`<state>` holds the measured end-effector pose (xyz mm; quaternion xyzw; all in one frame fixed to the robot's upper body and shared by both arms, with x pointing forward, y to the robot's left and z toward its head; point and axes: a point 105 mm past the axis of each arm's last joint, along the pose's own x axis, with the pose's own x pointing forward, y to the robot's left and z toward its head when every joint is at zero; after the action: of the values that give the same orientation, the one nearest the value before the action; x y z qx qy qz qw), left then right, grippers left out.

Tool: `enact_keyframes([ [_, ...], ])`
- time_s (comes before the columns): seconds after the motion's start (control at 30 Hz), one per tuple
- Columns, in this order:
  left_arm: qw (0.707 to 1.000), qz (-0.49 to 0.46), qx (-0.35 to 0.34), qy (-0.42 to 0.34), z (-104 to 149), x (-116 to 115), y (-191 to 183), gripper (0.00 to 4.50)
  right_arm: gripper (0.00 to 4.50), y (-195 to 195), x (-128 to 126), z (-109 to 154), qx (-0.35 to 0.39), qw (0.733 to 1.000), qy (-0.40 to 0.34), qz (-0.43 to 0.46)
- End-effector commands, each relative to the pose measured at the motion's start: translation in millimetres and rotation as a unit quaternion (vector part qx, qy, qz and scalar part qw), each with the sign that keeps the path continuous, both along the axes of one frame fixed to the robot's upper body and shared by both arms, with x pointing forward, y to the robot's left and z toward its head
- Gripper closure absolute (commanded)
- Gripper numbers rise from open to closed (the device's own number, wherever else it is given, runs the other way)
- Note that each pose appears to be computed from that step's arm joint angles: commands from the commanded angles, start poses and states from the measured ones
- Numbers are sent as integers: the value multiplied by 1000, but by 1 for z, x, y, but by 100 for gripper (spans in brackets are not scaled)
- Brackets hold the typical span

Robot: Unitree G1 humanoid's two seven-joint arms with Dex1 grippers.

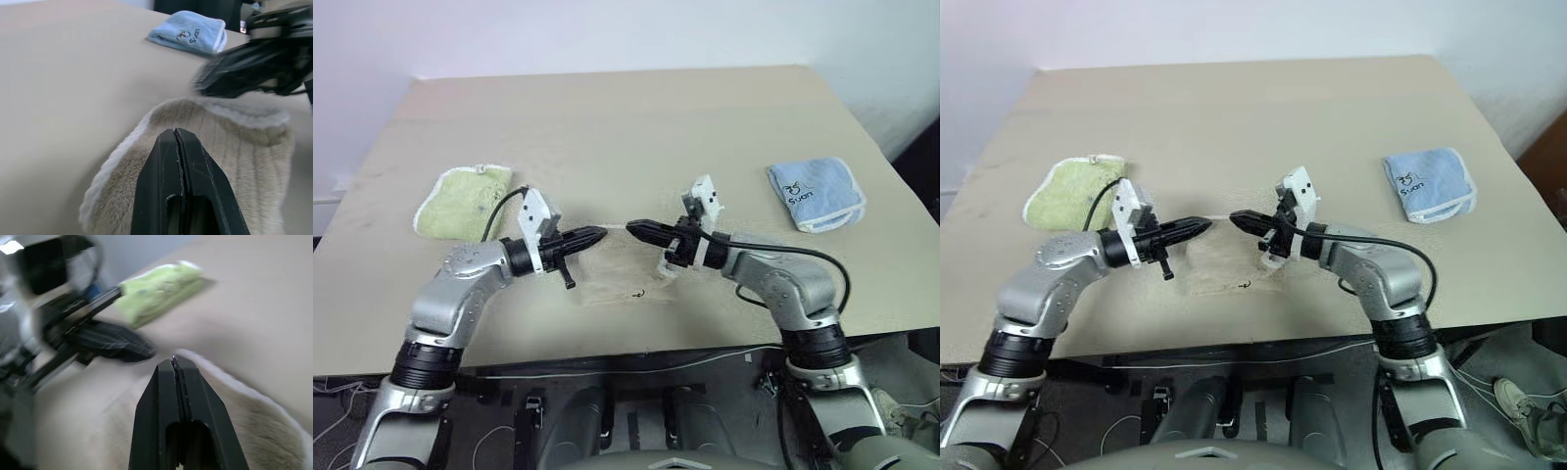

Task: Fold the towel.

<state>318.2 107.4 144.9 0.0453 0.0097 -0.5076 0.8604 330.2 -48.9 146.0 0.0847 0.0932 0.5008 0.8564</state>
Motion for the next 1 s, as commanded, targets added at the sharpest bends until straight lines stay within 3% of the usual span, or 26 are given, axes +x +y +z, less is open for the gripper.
enact_keyframes([
  [0.03, 1000, -20, 19, -14, -14, -5, -5, 448, 450, 1, -2, -26, -39, 999, 3, -4],
  [0.27, 996, -2, 81, 22, -62, -16, 20, 448, 450, 7, -16, -56, -57, 998, 28, 9],
  [0.4, 998, 18, 61, 15, -60, -11, 25, 448, 450, 5, -12, -62, -67, 997, 24, 4],
  [0.5, 1000, 10, 14, 22, -47, -11, 22, 450, 394, -1, -6, -53, -61, 998, 13, 4],
  [0.57, 999, 14, -31, 35, -32, -10, 23, 450, 327, -5, -8, -34, -40, 999, 3, 27],
  [0.7, 998, 2, -50, 47, -14, -17, 27, 450, 192, -16, -14, -3, -17, 998, -11, 60],
  [0.8, 998, 7, -64, 13, 10, -19, 28, 389, 90, -29, -19, 13, -9, 997, -3, 78],
  [0.9, 998, 3, -63, 1, 25, -26, 30, 289, 0, -50, -17, 23, -1, 998, 11, 65],
  [1.0, 998, 17, -56, 8, 25, -30, 39, 187, 0, -66, -10, 22, -10, 999, 29, 39],
])
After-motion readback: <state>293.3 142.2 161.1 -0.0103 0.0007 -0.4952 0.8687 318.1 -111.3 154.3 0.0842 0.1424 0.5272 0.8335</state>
